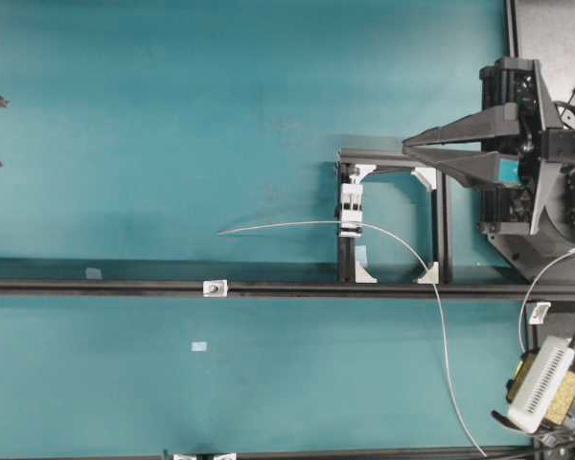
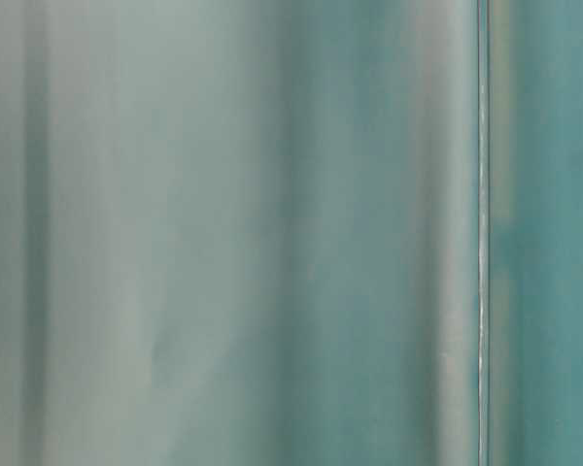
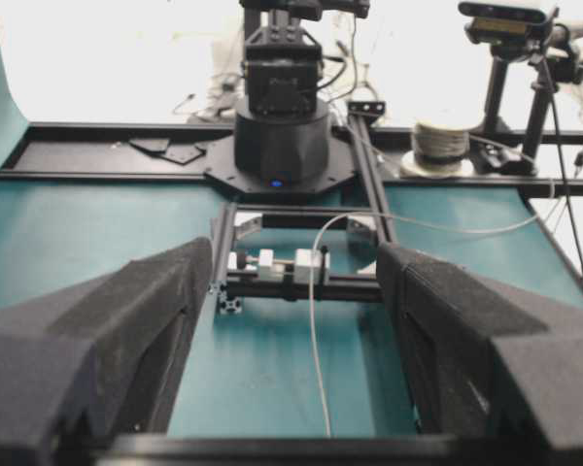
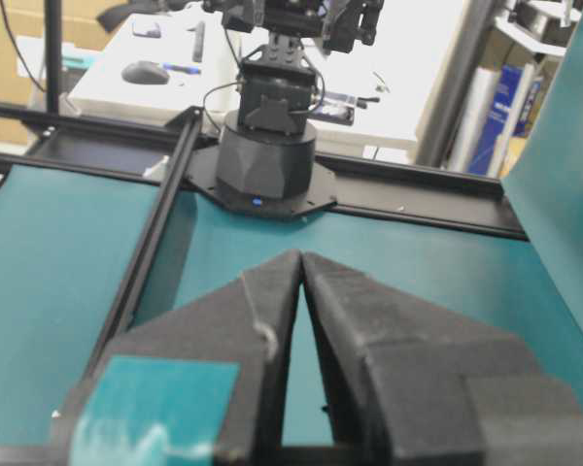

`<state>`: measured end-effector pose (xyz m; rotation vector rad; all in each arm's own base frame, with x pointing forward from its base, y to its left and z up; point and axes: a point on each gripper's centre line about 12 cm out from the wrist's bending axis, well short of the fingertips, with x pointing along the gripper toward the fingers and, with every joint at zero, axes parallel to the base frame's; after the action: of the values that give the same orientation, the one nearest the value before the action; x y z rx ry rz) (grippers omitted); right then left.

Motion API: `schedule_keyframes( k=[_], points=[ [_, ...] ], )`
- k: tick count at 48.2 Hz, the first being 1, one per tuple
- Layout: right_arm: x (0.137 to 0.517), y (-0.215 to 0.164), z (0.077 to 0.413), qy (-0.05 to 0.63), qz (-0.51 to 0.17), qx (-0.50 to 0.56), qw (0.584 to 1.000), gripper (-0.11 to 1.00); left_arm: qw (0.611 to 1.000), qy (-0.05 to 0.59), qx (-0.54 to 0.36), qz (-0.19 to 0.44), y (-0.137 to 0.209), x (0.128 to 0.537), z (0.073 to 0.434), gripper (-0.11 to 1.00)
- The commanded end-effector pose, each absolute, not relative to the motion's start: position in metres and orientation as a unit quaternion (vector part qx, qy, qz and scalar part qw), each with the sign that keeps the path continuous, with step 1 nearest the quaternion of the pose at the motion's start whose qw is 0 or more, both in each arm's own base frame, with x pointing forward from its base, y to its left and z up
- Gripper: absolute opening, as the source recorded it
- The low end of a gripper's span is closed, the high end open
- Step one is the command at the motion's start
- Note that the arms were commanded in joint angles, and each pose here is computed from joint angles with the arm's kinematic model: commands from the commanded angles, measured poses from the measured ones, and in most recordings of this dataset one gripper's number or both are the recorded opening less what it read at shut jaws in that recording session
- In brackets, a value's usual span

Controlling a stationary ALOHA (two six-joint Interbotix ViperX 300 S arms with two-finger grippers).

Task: Insert the wire into the hole on the right side and pull it with the left arm.
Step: 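Move the open right gripper left toward the grey wire on the fixture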

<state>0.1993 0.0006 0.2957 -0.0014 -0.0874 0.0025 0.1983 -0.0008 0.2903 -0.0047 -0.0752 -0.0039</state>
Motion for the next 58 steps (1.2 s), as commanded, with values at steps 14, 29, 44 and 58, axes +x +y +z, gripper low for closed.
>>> schedule_keyframes(
  k=[14,29,44,58],
  points=[
    [0.193,0.001,0.263,-0.022,0.003,0.024,0.999,-0.01,0.999,-0.036,-0.014,0.003,0.001,0.195,0.274,-0.09],
    [0.200,0.001,0.240,0.025,0.000,0.056,0.998,-0.01,1.000,0.015,-0.016,0.008,0.002,0.209,0.250,0.04],
    [0.208,0.000,0.225,0.058,-0.005,0.073,0.996,0.48,0.998,0.065,-0.017,0.010,0.003,0.222,0.221,0.78],
    [0.217,0.000,0.209,0.098,-0.007,0.075,0.992,0.75,0.995,0.094,-0.016,0.012,0.003,0.238,0.201,0.79]
  ],
)
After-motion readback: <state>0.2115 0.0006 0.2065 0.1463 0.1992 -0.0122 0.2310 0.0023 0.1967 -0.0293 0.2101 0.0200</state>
